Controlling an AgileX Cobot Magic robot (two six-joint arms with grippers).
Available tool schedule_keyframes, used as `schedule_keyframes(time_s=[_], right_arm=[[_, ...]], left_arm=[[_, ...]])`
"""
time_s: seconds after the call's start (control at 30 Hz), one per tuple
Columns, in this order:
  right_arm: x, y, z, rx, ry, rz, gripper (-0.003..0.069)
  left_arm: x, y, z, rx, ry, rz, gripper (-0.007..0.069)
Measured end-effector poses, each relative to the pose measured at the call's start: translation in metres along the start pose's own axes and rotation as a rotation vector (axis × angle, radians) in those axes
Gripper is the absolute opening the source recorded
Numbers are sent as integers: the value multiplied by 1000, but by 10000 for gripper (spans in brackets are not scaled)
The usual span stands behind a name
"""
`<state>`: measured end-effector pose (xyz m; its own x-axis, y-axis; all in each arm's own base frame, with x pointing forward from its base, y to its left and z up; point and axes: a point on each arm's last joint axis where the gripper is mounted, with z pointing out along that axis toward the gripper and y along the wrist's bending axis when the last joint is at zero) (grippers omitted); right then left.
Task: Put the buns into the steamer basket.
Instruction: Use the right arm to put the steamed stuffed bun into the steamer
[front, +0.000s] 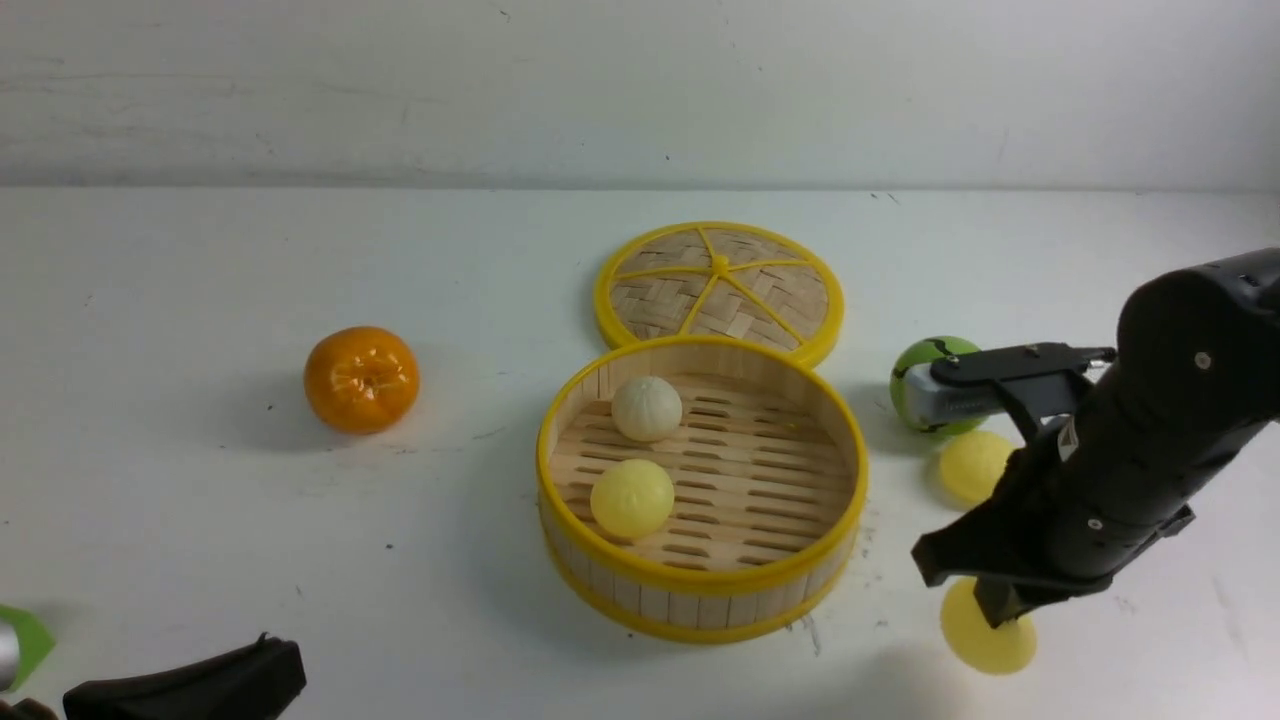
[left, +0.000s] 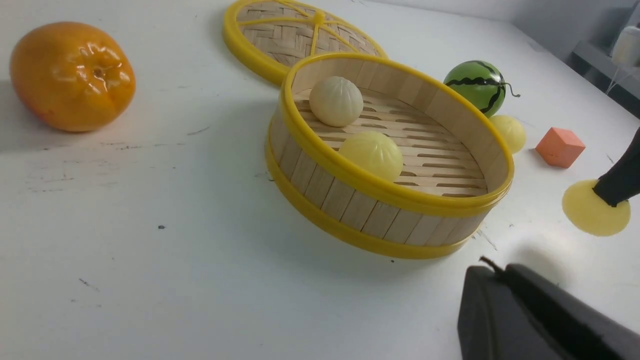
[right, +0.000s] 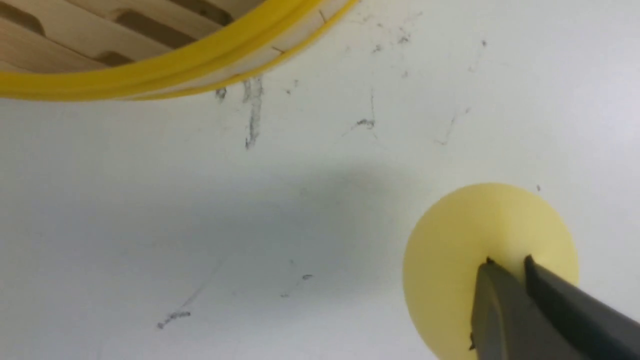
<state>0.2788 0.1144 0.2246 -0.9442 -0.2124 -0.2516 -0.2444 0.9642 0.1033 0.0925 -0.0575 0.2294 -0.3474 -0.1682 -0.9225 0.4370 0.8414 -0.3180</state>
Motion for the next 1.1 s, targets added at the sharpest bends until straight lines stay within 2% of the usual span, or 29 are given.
schedule_keyframes(time_s=[0.17, 0.37, 0.47, 0.67, 0.83, 0.93, 1.0, 1.1], right_arm=[[-5, 4, -18, -33, -35, -4, 1], [-56, 24, -52, -159, -203, -66, 5], [-82, 33, -49, -179, -233, -105, 6], [-134, 51, -3, -158, -214, -163, 8], [-159, 49, 34, -100, -196, -145, 22], [-162, 48, 46, -88, -181, -126, 43], [-162, 47, 56, -82, -169, -118, 91], [-164, 47, 59, -84, -172, -103, 206]], left_arm=[[0, 0, 0, 0, 0, 0, 23], [0, 0, 0, 0, 0, 0, 30], [0, 0, 0, 0, 0, 0, 36], [0, 0, 0, 0, 0, 0, 39], [0, 0, 0, 0, 0, 0, 42], [0, 0, 0, 0, 0, 0, 46], [0, 0, 0, 0, 0, 0, 48], [0, 0, 0, 0, 0, 0, 53]])
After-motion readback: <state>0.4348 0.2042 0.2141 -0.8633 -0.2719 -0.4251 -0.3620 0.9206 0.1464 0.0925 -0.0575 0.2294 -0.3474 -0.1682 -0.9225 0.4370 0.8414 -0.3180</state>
